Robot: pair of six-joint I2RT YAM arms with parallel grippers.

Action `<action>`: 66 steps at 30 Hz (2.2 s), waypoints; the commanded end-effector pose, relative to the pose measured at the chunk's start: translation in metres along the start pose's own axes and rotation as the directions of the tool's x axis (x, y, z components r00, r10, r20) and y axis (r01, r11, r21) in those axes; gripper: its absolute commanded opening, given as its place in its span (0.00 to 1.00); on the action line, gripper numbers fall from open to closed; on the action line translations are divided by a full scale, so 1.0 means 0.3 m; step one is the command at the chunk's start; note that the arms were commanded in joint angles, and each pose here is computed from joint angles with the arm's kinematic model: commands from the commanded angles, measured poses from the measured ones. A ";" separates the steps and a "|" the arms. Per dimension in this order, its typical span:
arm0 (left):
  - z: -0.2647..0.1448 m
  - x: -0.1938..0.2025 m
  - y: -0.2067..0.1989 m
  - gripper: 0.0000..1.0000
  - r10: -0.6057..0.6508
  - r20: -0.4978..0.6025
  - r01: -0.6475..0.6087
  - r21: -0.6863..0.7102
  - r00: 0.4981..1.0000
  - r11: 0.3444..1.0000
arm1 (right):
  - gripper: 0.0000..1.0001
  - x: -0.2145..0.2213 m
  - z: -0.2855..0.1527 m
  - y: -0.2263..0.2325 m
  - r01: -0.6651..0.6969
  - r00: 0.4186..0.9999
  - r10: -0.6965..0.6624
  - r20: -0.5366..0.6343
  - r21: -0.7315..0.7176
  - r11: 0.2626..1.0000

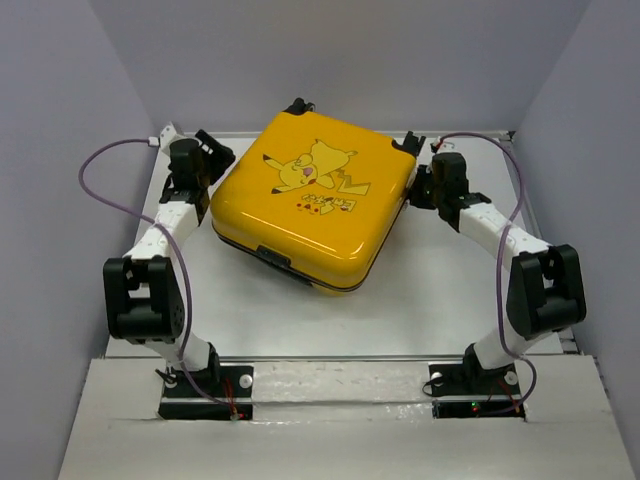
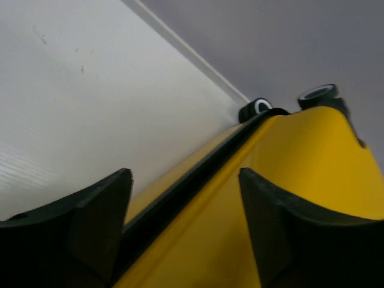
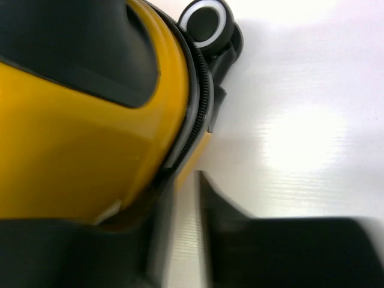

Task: Pack the luggage

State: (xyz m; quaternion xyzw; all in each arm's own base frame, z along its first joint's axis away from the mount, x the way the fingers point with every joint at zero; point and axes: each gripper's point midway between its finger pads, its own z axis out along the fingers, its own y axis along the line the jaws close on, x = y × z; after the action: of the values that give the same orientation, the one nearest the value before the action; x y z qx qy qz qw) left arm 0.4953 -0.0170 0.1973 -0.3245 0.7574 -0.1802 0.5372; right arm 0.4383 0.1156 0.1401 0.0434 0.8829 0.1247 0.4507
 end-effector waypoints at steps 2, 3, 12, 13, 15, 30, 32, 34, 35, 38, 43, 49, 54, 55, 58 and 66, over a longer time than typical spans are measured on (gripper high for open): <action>-0.155 -0.391 -0.210 0.99 0.045 0.216 -0.069 0.106 0.975 0.992 | 0.61 -0.260 -0.110 0.196 0.065 0.986 -0.027 0.164 -0.228 0.971; -0.194 -0.443 -0.236 0.99 0.053 0.244 -0.081 0.110 0.968 0.991 | 0.76 -0.266 -0.128 0.197 0.086 0.985 -0.049 0.164 -0.227 0.970; -0.580 -0.576 -0.595 0.99 0.062 0.437 -0.218 0.317 0.897 0.923 | 1.00 -0.253 -0.298 0.161 0.046 0.979 -0.007 0.203 -0.189 0.981; -0.638 -0.558 -0.616 0.99 0.070 0.444 -0.239 0.339 0.893 0.910 | 1.00 -0.244 -0.315 0.160 0.035 0.979 0.005 0.204 -0.194 0.980; -0.701 -0.497 -0.639 0.99 0.084 0.430 -0.262 0.373 0.899 0.890 | 1.00 -0.229 -0.355 0.156 0.029 0.976 0.016 0.216 -0.201 0.979; -1.154 0.307 -0.518 0.24 0.346 0.028 -0.231 0.795 0.938 0.561 | 0.35 0.015 -0.649 0.235 0.028 0.961 0.113 0.252 -0.497 0.867; -1.166 0.320 -0.450 0.20 0.331 0.010 -0.212 0.786 0.943 0.580 | 0.32 0.061 -0.665 0.245 0.020 0.966 0.121 0.228 -0.532 0.846; -1.187 0.294 -0.404 0.18 0.301 0.017 -0.202 0.777 0.953 0.596 | 0.30 0.098 -0.664 0.247 0.007 0.972 0.124 0.199 -0.550 0.835; -1.172 0.289 -0.378 0.18 0.295 0.022 -0.210 0.753 0.955 0.624 | 0.30 0.106 -0.663 0.248 0.000 0.973 0.127 0.191 -0.554 0.833; -1.078 0.273 -0.225 0.18 0.305 -0.001 -0.254 0.548 0.952 0.797 | 0.27 0.158 -0.622 0.246 -0.033 0.983 0.127 0.135 -0.546 0.837; -1.020 0.183 -0.232 0.31 0.264 0.069 -0.268 0.415 0.962 0.869 | 0.26 0.185 -0.581 0.257 -0.053 0.983 0.138 0.119 -0.536 0.842; -0.884 0.074 -0.509 0.40 0.268 0.153 -0.308 0.432 0.951 0.848 | 0.22 0.184 -0.526 0.228 -0.064 0.983 0.137 0.125 -0.465 0.883; -0.654 -0.101 -0.526 0.41 0.168 0.147 -0.213 0.397 0.975 0.892 | 0.19 0.205 -0.483 0.203 -0.067 0.987 0.121 0.103 -0.419 0.905; -0.637 -0.125 -0.531 0.41 0.155 0.152 -0.204 0.402 0.976 0.893 | 0.14 0.203 -0.481 0.196 -0.055 0.988 0.109 0.111 -0.408 0.911; -0.568 -0.245 -0.553 0.25 0.119 0.189 -0.185 0.385 0.975 0.904 | 0.07 0.188 -0.467 0.171 -0.040 0.986 0.095 0.135 -0.363 0.931; -0.274 -0.360 -0.389 0.06 0.155 0.136 -0.183 0.220 0.978 0.958 | 0.07 0.185 -0.392 0.150 -0.044 0.992 0.077 0.100 -0.299 0.953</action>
State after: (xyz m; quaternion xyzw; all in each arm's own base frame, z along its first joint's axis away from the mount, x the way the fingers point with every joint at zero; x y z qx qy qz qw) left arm 0.4593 -0.0521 0.3667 -0.2058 0.7261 -0.1987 0.6252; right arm 0.2874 0.1483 0.1526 0.0141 0.8403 0.2826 0.4625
